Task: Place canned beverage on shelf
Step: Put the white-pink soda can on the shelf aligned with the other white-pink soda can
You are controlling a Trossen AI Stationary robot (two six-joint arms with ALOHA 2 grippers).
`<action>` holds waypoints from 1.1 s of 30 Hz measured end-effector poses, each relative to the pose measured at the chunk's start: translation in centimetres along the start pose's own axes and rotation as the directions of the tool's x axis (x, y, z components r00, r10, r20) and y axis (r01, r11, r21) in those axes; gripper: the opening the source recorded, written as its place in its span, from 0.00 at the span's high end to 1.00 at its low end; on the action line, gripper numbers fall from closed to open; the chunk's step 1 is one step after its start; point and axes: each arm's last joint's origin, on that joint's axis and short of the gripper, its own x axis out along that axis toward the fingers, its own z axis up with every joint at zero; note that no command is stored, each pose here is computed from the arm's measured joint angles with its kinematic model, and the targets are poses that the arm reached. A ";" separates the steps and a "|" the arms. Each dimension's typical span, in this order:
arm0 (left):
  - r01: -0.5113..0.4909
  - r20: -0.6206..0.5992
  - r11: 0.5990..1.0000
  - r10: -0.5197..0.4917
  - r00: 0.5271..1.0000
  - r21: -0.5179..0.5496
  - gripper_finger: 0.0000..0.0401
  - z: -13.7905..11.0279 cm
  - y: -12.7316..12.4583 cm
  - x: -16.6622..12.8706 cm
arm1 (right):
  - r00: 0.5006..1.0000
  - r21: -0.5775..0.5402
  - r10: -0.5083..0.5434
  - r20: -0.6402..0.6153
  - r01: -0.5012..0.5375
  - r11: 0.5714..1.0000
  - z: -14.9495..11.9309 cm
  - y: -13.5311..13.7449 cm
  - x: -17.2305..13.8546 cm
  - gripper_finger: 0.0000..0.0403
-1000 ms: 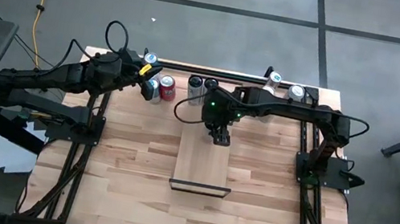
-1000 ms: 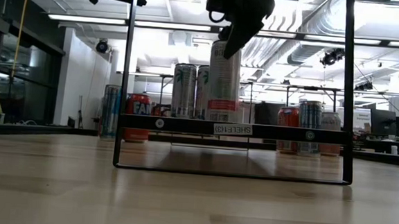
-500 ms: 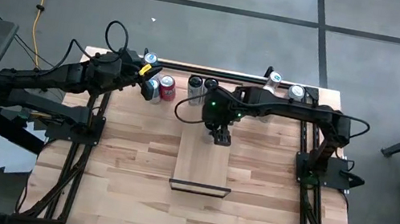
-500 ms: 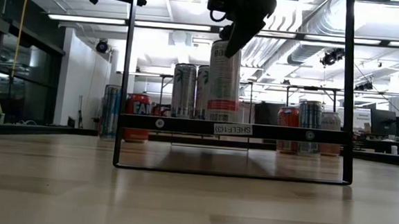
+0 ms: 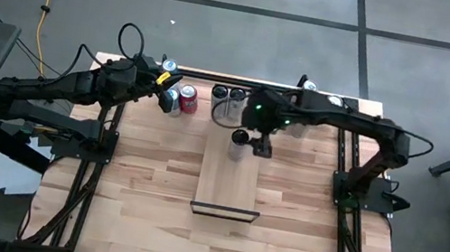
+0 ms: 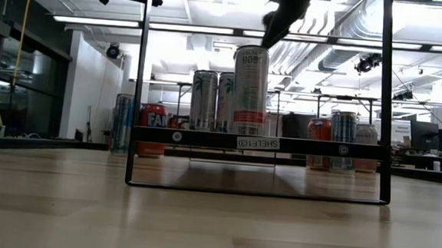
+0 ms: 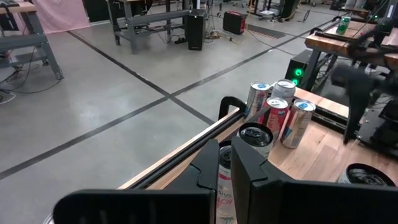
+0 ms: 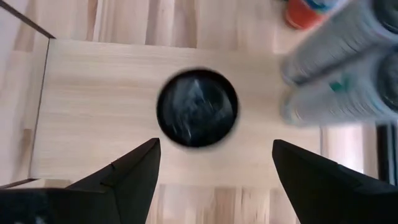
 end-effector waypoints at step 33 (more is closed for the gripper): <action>-0.001 -0.001 1.000 0.001 1.000 0.000 1.00 0.0 0.0 0.0 | 0.938 0.513 0.026 0.346 -0.212 0.832 -8.7 7.7 1.7 0.99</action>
